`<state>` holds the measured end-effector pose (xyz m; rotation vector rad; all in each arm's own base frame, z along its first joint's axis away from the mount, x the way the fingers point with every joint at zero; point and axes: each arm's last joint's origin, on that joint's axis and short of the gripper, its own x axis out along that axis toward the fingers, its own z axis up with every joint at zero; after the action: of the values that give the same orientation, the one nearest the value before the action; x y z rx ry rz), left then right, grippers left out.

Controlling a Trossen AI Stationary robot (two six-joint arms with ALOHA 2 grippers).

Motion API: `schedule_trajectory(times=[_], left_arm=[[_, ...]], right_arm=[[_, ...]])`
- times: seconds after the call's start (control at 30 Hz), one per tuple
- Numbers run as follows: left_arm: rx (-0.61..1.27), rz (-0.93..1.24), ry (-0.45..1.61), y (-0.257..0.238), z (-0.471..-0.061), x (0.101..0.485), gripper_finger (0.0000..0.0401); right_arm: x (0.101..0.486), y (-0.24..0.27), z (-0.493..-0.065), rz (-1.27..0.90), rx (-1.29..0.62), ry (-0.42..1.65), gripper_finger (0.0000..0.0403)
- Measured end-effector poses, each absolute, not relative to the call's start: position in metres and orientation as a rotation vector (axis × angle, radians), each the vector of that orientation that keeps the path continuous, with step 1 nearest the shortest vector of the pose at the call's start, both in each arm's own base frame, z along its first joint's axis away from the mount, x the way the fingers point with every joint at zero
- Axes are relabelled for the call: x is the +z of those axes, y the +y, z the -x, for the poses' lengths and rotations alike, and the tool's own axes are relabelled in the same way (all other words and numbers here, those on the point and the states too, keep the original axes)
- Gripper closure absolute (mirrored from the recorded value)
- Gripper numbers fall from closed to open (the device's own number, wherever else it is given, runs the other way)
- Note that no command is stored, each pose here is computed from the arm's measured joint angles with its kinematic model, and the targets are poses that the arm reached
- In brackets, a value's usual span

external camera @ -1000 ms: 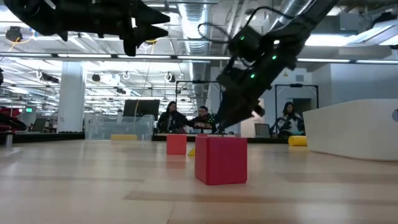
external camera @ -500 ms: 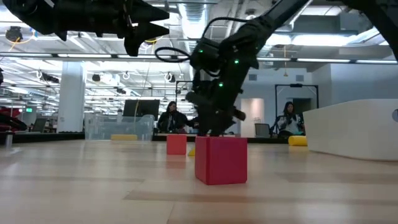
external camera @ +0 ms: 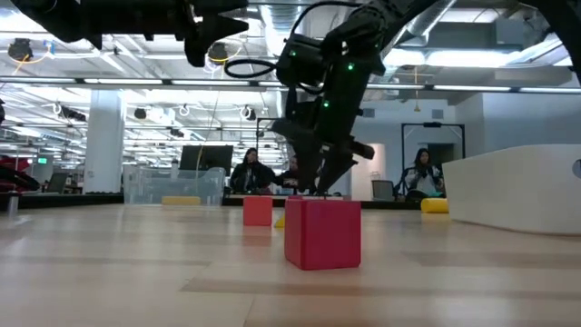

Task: Sort & place blocks by color
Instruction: Put the top red block into the gray bin

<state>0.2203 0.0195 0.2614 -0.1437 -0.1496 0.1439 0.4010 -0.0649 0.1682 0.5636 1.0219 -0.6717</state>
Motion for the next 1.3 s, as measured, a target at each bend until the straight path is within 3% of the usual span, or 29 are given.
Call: schedule_trajectory(times=[0.43, 0.77, 1.3], left_arm=[[-0.012, 0.134, -0.115, 0.011, -0.212, 0.265, 0.0193], [0.083, 0.126, -0.18, 0.008, -0.163, 0.274, 0.0193], [0.116, 0.104, -0.202, 0.008, -0.158, 0.272, 0.0193]], right_arm=[[0.16, -0.042, -0.403, -0.599, -0.703, 1.015, 0.018], [0.145, -0.057, -0.395, -0.638, -0.732, 0.996, 0.018], [0.145, -0.061, -0.399, -0.738, -0.705, 0.922, 0.0181]])
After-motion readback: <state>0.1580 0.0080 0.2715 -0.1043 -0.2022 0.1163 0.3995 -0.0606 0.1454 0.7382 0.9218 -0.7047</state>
